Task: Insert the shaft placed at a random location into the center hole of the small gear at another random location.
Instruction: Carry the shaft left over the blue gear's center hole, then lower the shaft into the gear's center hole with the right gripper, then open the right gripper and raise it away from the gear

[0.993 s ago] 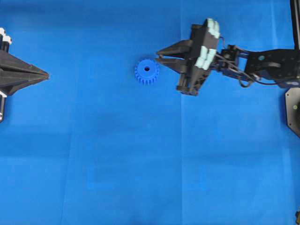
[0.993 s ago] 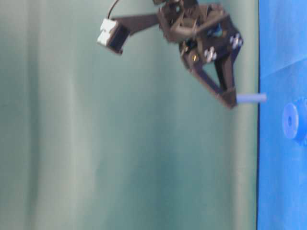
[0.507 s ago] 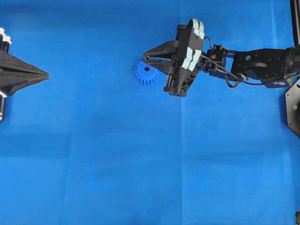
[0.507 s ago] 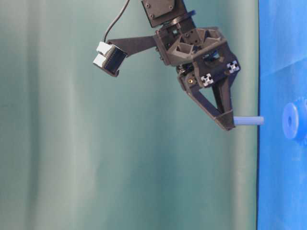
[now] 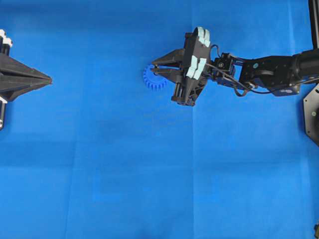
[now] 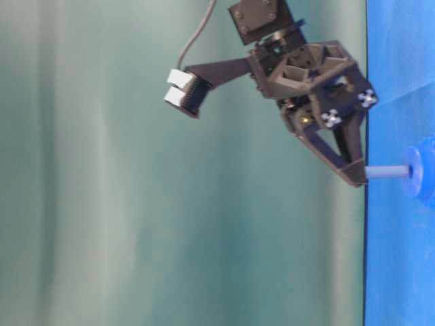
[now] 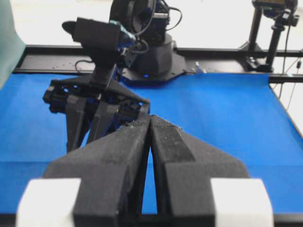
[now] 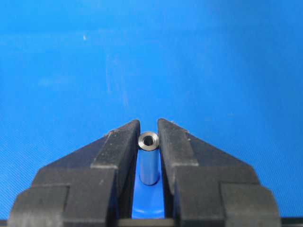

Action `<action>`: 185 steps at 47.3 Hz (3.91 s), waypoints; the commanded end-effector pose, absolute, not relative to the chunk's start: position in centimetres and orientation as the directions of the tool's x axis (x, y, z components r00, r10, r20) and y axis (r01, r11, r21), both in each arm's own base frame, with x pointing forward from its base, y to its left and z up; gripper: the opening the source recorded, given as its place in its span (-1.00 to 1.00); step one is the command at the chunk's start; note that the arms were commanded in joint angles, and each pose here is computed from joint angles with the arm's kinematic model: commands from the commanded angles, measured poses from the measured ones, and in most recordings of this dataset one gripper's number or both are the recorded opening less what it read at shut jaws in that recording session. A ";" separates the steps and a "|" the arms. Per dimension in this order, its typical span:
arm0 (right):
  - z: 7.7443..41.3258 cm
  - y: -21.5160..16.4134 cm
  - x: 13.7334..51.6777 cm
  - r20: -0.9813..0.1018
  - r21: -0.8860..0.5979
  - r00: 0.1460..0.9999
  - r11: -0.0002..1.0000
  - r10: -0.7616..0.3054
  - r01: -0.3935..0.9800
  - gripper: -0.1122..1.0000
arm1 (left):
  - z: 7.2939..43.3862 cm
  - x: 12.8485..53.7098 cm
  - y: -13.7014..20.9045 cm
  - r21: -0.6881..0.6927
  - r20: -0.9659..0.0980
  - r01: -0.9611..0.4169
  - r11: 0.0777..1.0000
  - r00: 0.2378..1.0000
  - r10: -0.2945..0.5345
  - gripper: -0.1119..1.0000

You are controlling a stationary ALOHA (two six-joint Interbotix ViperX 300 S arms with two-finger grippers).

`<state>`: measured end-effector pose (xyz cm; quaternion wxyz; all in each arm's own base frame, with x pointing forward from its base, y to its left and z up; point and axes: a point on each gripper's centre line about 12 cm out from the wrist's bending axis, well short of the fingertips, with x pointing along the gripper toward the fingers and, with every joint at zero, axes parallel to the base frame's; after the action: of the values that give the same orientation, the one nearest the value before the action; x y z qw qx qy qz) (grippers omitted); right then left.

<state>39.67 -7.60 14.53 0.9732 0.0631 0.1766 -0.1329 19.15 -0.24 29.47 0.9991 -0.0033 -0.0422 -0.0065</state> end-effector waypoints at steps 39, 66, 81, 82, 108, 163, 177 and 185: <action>12.9 -7.9 40.5 -0.360 0.085 0.898 0.950 -0.251 0.300 -0.76 | 29.8 19.2 -0.3 -0.005 0.093 0.017 1.000 0.995 -0.016 -0.80; 12.1 -7.9 40.6 -0.371 0.083 0.893 0.949 -0.254 0.304 -0.76 | 29.7 19.2 -0.3 -0.005 0.086 0.017 1.000 0.996 -0.016 -0.80; 12.0 -7.9 40.6 -0.375 0.081 0.892 0.950 -0.252 0.303 -0.71 | 29.7 19.2 -0.3 -0.005 0.083 0.017 1.000 0.996 -0.016 -0.80; 12.0 -7.9 40.6 -0.375 0.081 0.892 0.950 -0.252 0.303 -0.67 | 29.7 19.2 -0.3 -0.006 0.083 0.016 1.000 0.996 -0.016 -0.80; 12.9 -7.9 40.6 -0.358 0.085 0.899 0.950 -0.254 0.302 0.44 | 29.7 19.2 -0.3 -0.005 0.084 0.017 1.000 0.996 -0.016 -0.80; 21.1 -7.0 38.3 -0.291 0.111 0.931 0.959 -0.221 0.262 0.44 | 29.7 19.1 -0.3 -0.005 0.089 0.017 1.000 0.996 -0.016 -0.80; 21.3 -6.3 35.7 -0.293 0.119 0.932 0.959 -0.215 0.259 0.44 | 29.7 19.1 -0.3 -0.008 0.089 0.016 1.000 0.996 -0.016 -0.80; 21.5 -5.9 34.1 -0.290 0.119 0.934 0.960 -0.211 0.254 0.44 | 29.8 19.1 -0.3 -0.005 0.090 0.017 1.000 0.996 -0.016 -0.80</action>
<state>34.58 -6.20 20.14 0.9765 0.0786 0.1588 -0.1224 18.99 -0.24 29.39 0.9992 -0.0033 -0.0399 -0.0064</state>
